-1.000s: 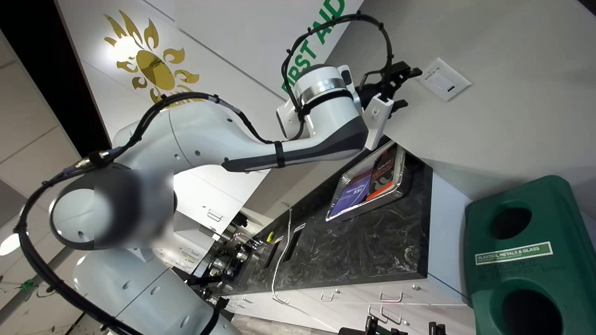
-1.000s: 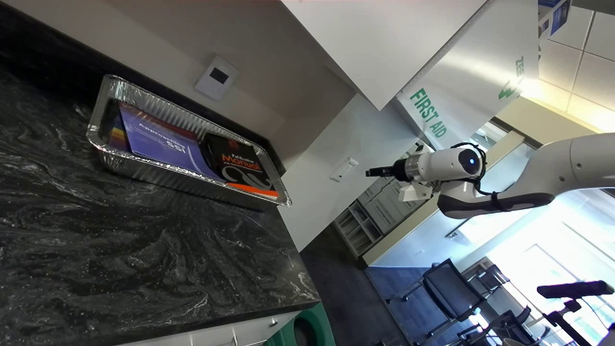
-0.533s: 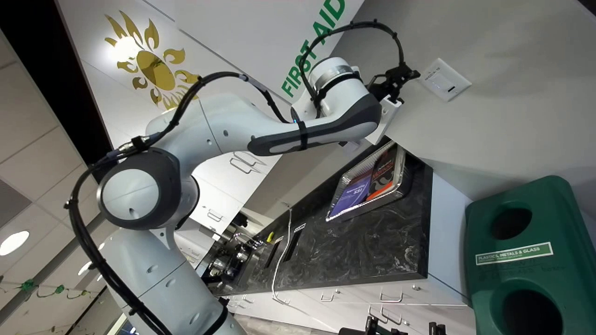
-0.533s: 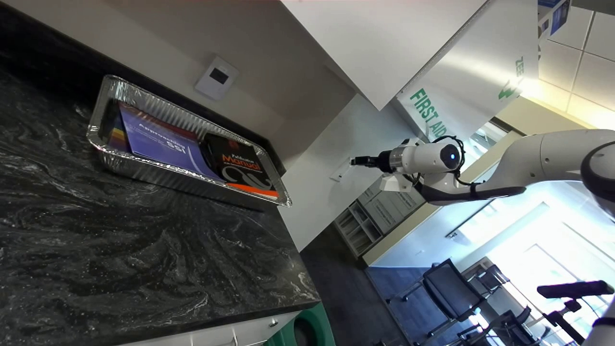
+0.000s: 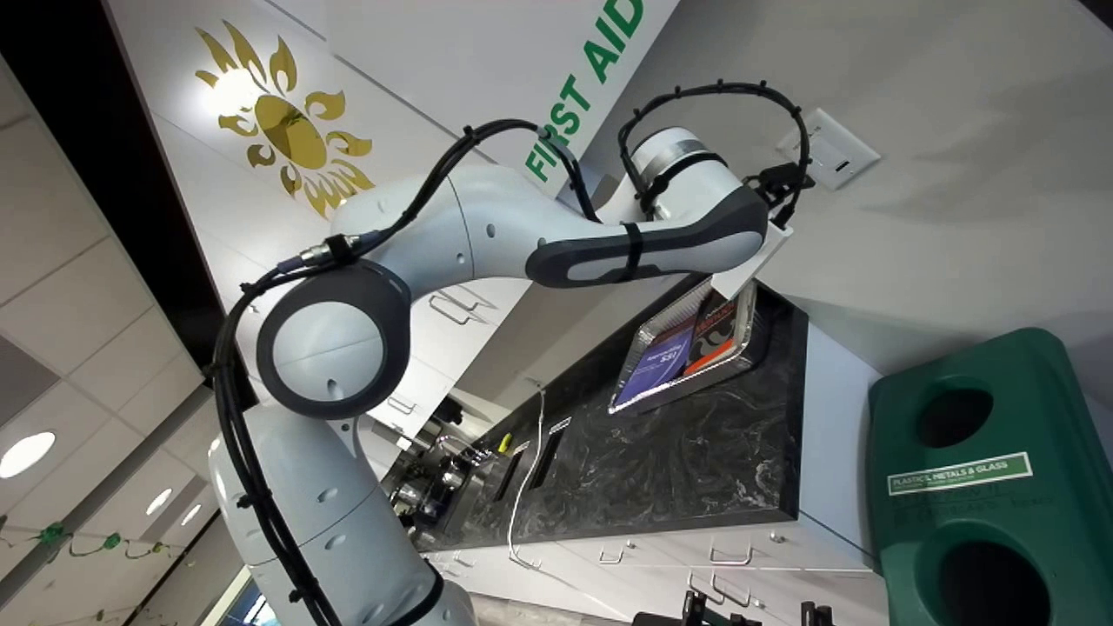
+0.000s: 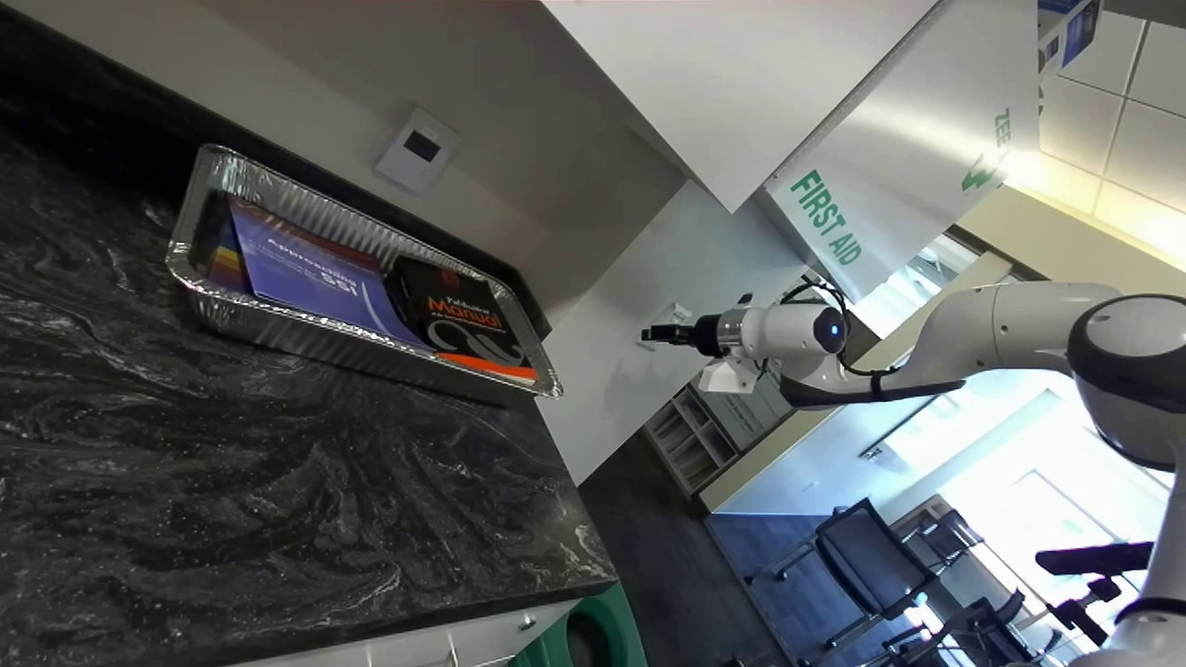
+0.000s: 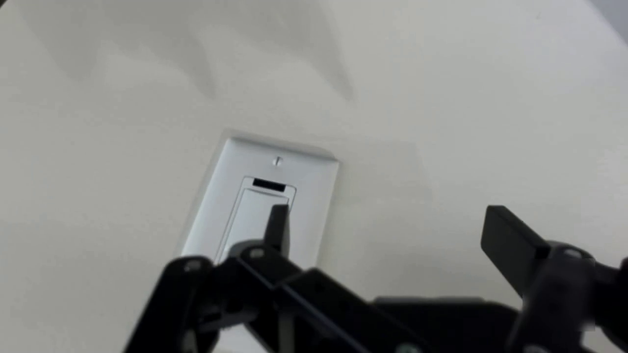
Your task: Turn off the light switch
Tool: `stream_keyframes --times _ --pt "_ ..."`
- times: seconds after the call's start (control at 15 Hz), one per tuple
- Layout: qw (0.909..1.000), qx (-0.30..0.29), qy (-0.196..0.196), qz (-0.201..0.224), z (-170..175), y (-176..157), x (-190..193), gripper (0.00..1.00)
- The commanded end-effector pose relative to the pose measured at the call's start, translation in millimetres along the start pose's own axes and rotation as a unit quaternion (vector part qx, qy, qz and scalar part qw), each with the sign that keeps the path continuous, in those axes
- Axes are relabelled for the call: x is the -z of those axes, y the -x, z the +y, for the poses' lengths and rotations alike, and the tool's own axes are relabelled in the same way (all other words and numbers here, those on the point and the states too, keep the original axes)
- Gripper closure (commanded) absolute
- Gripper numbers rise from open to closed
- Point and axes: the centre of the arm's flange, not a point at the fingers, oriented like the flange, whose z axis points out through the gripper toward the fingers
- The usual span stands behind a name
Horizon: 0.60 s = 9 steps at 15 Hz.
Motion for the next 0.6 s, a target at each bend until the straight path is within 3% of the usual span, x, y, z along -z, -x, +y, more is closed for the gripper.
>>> stream_keyframes --times 0.0,0.33,0.4,0.53 --pt "1.0000 -0.002 0.000 0.000 1.2 0.8 -0.9 0.00" --pt "0.9999 0.003 0.004 0.016 -2.0 -4.0 2.5 0.00" --pt "0.9998 0.003 0.002 0.019 -3.7 -4.7 2.2 0.16" --pt "0.9997 0.002 0.004 0.024 -7.7 -6.7 2.0 0.35"
